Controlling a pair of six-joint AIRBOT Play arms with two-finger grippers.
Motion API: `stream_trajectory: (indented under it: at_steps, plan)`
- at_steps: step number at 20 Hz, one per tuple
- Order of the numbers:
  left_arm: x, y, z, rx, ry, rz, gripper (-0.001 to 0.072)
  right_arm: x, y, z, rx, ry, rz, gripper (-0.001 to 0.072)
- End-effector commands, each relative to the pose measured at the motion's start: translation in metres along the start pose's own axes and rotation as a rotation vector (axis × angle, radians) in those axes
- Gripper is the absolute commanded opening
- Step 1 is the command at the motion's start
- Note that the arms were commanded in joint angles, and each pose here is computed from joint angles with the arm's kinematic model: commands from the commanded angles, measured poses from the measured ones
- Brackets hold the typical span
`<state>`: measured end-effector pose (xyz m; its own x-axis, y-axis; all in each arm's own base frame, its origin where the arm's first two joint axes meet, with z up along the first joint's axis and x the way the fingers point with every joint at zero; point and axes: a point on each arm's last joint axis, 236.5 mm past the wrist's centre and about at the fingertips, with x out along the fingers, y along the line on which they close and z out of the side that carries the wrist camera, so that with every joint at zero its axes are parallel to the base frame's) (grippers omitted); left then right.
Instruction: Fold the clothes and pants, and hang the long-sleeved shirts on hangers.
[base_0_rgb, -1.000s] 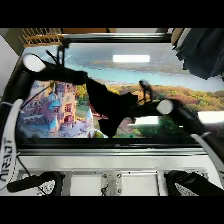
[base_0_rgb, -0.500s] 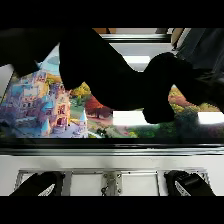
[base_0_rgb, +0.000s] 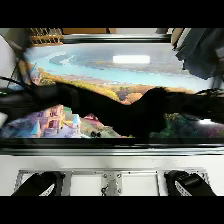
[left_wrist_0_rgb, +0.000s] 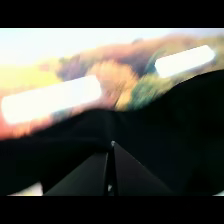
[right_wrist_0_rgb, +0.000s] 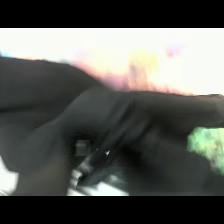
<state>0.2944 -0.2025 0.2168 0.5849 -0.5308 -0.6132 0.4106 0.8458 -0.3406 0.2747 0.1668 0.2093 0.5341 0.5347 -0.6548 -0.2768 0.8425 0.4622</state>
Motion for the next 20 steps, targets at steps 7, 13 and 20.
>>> stream_trajectory:
  at_steps: [7,13,20]
  plan:
    - [0.111,0.131,-0.156,-0.295,0.456,0.255,0.0012,0.085,-0.11,-0.07,-0.004,0.318,-0.285,0.067]
    - [0.119,0.149,-0.167,-0.328,0.496,0.282,0.0012,0.153,-0.118,-0.157,0.271,0.464,-0.183,0.067]
    - [0.126,0.153,-0.165,-0.329,0.482,0.285,0.0012,0.208,-0.078,-0.206,0.427,0.497,-0.07,0.0662]
